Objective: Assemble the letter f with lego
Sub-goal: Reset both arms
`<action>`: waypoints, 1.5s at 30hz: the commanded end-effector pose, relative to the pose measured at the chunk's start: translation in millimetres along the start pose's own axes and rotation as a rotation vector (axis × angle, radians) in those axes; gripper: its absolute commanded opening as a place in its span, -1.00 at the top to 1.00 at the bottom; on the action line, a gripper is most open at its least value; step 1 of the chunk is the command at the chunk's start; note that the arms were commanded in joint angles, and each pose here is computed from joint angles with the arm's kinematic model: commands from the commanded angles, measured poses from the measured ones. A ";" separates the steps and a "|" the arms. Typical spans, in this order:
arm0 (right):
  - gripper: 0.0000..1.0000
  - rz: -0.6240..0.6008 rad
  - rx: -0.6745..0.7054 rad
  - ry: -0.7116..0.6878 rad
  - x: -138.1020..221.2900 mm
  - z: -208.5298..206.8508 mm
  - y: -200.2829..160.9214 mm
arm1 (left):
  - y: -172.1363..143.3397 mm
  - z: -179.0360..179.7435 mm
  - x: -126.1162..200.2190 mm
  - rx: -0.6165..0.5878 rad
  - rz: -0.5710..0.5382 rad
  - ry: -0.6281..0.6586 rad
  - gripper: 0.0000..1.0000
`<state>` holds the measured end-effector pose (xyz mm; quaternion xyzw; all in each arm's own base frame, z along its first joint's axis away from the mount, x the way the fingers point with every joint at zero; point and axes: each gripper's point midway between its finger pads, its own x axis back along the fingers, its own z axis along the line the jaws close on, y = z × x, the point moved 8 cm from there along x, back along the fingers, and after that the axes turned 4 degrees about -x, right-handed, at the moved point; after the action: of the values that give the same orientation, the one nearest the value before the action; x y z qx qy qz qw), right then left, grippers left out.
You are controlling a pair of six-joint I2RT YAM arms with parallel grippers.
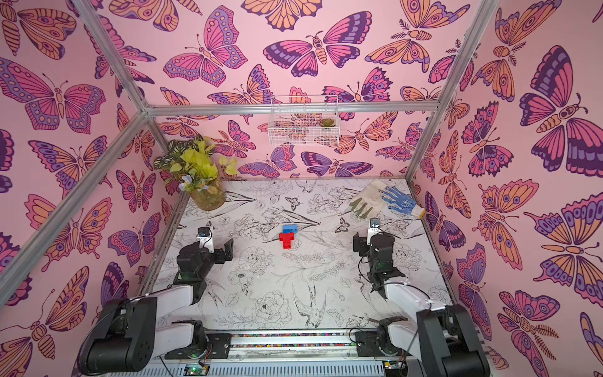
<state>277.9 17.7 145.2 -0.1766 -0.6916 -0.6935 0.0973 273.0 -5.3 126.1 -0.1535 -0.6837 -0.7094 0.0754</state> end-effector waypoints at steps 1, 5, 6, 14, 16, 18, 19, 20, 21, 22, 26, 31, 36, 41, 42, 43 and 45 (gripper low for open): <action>-0.98 -0.104 -0.046 -0.004 -11.5 -8.3 13.5 | 1.7 6.8 -5.7 -0.034 -0.092 0.054 -1.00; -0.98 -0.098 -0.055 -0.009 -26.5 -10.7 0.9 | -7.9 6.9 -17.0 -0.046 -0.116 0.046 -1.00; -0.98 -0.083 -0.046 0.000 -31.5 -8.7 -1.8 | -6.9 8.4 -17.4 -0.035 -0.095 0.059 -1.00; -0.98 -0.044 -0.039 0.005 -41.2 -7.8 -7.0 | -3.9 10.1 -30.2 -0.027 0.005 0.049 -1.00; -0.98 -0.068 -0.058 -0.040 -40.7 -11.8 -5.9 | -5.1 9.7 -31.0 -0.030 -0.009 0.047 -1.00; -0.98 -0.031 -0.072 -0.061 -46.2 -13.2 -3.1 | -4.1 10.9 -31.0 -0.025 -0.016 0.058 -1.00; -0.98 -0.023 -0.083 -0.042 -46.7 -15.8 -3.9 | -4.2 11.3 -31.1 -0.020 0.000 0.063 -1.00; -0.98 -0.022 -0.084 -0.041 -47.1 -16.3 -3.5 | -3.7 11.9 -31.6 -0.019 0.005 0.066 -1.00; -0.98 -0.018 -0.086 -0.038 -47.7 -16.2 -3.9 | -4.5 11.8 -31.6 -0.019 0.004 0.068 -1.00; -0.98 -0.019 -0.085 -0.039 -47.0 -16.4 -4.1 | -4.8 12.3 -31.7 -0.019 -0.006 0.072 -1.00; -0.98 -0.021 -0.086 -0.040 -47.3 -16.5 -3.6 | -4.1 11.7 -31.5 -0.023 0.000 0.067 -1.00; -0.98 -0.019 -0.085 -0.039 -47.3 -16.2 -3.9 | 5.0 11.4 -42.2 -0.028 0.044 0.034 -1.00; -0.98 -0.018 -0.085 -0.039 -47.3 -16.4 -4.1 | 5.6 13.6 -44.0 -0.019 0.046 0.053 -1.00; -0.98 -0.020 -0.085 -0.040 -47.4 -16.4 -3.6 | 4.7 16.1 -45.2 -0.005 0.054 0.070 -1.00; -0.98 -0.019 -0.085 -0.039 -47.4 -16.3 -3.8 | 4.4 15.7 -45.3 -0.007 0.047 0.069 -0.99; -0.98 -0.019 -0.086 -0.040 -47.2 -16.5 -3.7 | 4.5 16.1 -45.2 -0.009 0.036 0.070 -1.00; -0.98 -0.018 -0.085 -0.039 -47.3 -16.3 -4.0 | 4.7 16.2 -45.2 -0.006 0.049 0.068 -1.00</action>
<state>314.5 -2.4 117.5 -0.1919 -0.6678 -0.7150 0.0773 317.3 1.9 117.9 -0.1472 -0.6718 -0.7188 0.1019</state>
